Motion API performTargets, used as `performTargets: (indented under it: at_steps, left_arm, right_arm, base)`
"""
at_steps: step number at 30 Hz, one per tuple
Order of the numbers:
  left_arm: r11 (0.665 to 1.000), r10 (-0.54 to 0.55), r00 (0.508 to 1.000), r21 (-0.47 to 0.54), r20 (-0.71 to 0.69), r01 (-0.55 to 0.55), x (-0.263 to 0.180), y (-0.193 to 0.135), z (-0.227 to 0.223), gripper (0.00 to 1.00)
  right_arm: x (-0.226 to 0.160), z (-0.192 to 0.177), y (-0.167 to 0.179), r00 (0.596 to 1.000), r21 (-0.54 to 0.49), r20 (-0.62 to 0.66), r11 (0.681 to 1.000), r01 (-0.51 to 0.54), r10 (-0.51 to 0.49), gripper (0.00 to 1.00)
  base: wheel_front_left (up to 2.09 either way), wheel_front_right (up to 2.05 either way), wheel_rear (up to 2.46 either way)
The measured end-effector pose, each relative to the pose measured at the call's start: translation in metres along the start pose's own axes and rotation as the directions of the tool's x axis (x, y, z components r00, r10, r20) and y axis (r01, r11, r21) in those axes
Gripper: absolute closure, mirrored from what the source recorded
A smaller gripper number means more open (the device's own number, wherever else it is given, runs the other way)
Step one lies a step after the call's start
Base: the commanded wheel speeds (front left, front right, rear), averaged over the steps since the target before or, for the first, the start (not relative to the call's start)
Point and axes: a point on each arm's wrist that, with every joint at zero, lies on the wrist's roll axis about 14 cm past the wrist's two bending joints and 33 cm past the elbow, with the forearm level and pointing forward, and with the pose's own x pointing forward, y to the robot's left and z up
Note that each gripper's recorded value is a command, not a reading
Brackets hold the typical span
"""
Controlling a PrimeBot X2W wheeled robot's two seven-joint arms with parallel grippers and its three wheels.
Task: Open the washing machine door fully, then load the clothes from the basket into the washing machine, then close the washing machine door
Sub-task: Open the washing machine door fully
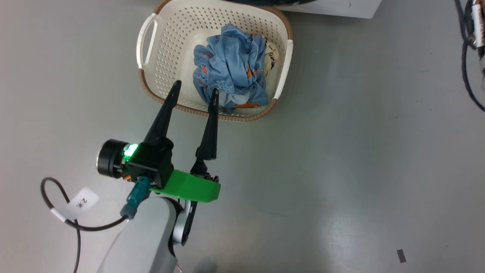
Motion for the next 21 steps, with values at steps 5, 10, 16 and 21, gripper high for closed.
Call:
performTargets:
  at_steps: [5, 10, 16, 21]
  left_arm:
    - [1.000, -0.005, 1.000, 0.002, 0.009, 0.005, 0.001, -0.002, 0.003, 0.00]
    - [1.000, -0.007, 1.000, 0.001, 0.019, 0.007, 0.000, -0.003, 0.008, 0.00]
    - [1.000, -0.006, 0.999, 0.006, 0.033, 0.006, -0.004, -0.003, 0.015, 0.00]
    - [1.000, -0.005, 1.000, 0.002, 0.029, 0.005, -0.012, -0.003, 0.017, 0.00]
  right_arm:
    - [-0.003, -0.020, -0.001, 0.998, -0.004, -0.061, 1.000, -0.013, 0.013, 1.00]
    - [-0.007, -0.039, 0.003, 0.993, -0.006, -0.115, 0.999, -0.039, 0.038, 1.00]
    - [-0.014, -0.067, 0.011, 0.982, 0.005, -0.172, 0.997, -0.078, 0.078, 1.00]
    - [-0.021, -0.089, 0.017, 0.972, 0.004, -0.216, 0.996, -0.094, 0.092, 1.00]
  base:
    - [0.00, 0.00, 0.00]
    - [0.00, 0.00, 0.00]
    - [0.00, 0.00, 0.00]
    - [0.00, 0.00, 0.00]
